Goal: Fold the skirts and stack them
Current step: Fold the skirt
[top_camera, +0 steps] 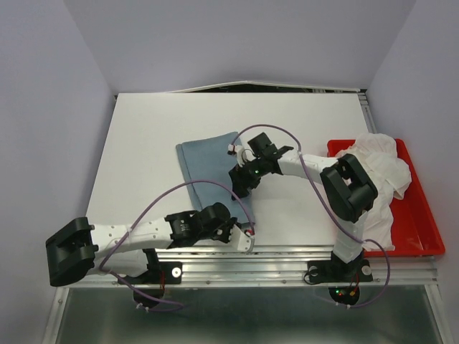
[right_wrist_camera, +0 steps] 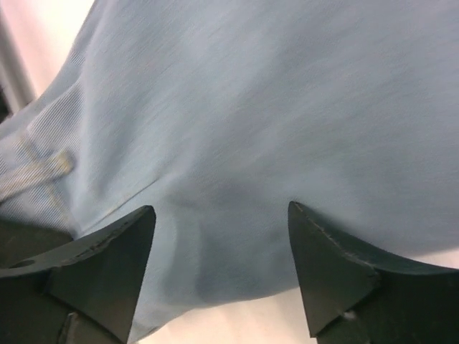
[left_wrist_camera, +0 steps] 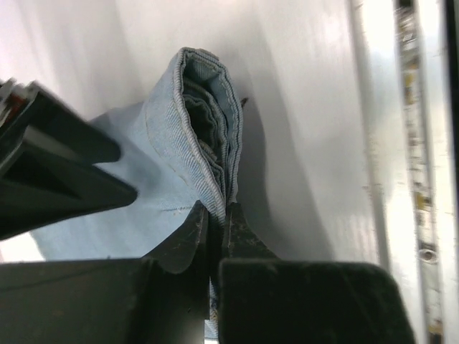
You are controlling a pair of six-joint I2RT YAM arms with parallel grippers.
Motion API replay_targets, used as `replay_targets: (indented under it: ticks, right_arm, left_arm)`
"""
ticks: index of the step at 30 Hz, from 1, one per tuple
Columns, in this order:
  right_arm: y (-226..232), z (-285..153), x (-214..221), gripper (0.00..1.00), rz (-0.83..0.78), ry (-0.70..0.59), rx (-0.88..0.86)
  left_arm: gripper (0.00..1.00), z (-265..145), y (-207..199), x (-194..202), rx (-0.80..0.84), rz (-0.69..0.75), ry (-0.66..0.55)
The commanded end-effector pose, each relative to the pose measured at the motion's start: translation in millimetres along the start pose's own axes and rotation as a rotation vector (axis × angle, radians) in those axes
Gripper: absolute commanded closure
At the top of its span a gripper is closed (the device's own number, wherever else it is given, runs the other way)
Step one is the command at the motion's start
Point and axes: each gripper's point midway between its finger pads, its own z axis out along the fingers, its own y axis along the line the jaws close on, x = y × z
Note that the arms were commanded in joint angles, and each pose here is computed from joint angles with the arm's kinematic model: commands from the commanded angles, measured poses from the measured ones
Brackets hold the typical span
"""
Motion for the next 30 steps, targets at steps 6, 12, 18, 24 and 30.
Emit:
replay_targets:
  ticks: [6, 12, 18, 24, 30]
  right_arm:
    - [-72.3, -56.1, -120.9, 0.16, -0.045, -0.219, 0.303]
    - [-102.7, -32.3, -149.6, 0.2, -0.06, -0.203, 0.315]
    - [-108.6, 2.8, -128.3, 0.38, -0.037, -0.125, 0.203]
    - [-79.3, 26.3, -70.5, 0.55, 0.023, -0.02, 0.024]
    - [-40.7, 36.6, -29.4, 0.6, 0.076, 0.069, -0.126]
  left_arm:
    - [1.0, -58.6, -49.4, -75.6, 0.448, -0.141, -0.255]
    - [1.0, -90.3, -52.2, -112.7, 0.605, -0.194, -0.354]
    - [1.0, -100.8, -30.8, -131.5, 0.64, -0.309, -0.387]
    - [1.0, -92.2, 15.8, -114.1, 0.572, -0.406, -0.319]
    - [1.0, -73.9, 71.0, -89.1, 0.426, -0.363, -0.245]
